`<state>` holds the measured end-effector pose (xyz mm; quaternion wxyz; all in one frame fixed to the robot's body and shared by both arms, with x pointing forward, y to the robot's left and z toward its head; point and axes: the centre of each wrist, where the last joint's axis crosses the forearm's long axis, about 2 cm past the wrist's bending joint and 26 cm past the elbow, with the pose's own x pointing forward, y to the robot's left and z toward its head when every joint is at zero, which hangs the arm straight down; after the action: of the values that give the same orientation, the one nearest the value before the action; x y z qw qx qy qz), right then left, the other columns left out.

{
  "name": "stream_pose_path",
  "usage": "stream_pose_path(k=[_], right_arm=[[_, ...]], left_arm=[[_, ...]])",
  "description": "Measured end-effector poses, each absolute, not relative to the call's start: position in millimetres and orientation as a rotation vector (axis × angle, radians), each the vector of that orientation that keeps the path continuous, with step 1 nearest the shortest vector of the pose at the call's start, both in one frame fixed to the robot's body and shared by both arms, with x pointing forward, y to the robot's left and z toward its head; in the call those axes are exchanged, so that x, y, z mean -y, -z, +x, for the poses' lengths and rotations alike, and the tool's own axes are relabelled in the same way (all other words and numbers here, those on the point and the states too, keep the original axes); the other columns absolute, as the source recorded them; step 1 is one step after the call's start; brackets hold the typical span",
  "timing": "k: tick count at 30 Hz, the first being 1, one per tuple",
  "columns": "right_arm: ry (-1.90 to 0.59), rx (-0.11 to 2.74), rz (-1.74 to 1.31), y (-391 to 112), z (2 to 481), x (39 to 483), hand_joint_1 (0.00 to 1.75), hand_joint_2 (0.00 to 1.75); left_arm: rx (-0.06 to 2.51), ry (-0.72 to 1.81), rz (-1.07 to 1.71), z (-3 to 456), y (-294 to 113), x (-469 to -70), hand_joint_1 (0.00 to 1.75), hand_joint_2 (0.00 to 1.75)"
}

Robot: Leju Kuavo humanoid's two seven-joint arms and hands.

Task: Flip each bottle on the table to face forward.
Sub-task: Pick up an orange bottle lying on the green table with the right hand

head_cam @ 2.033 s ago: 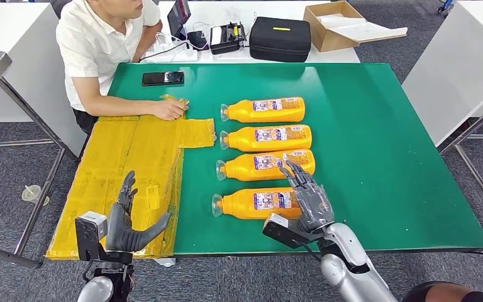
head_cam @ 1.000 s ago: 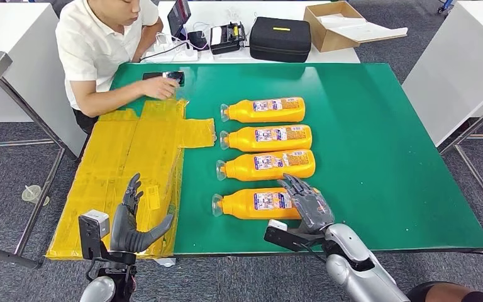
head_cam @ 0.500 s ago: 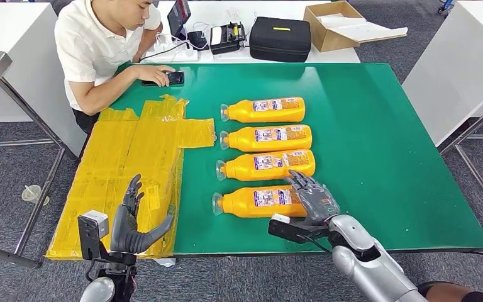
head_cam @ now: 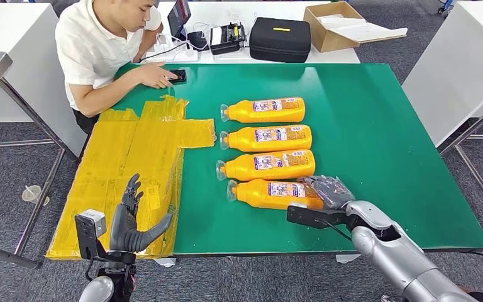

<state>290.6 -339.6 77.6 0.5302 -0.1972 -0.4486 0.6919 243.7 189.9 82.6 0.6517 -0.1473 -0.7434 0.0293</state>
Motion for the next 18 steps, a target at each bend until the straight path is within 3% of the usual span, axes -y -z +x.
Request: stream_pose_path(k=[13, 18], right_arm=[[-1.582, 1.102, -0.35, -74, 288, 348, 1.75, 1.75], [-1.459, 1.28, -0.244, -67, 281, 335, 1.75, 1.75]], left_arm=[[1.685, -0.075, -0.339, 247, -81, -188, 0.0, 1.75], [1.673, -0.149, -0.429, 247, -81, -185, 0.0, 1.75]])
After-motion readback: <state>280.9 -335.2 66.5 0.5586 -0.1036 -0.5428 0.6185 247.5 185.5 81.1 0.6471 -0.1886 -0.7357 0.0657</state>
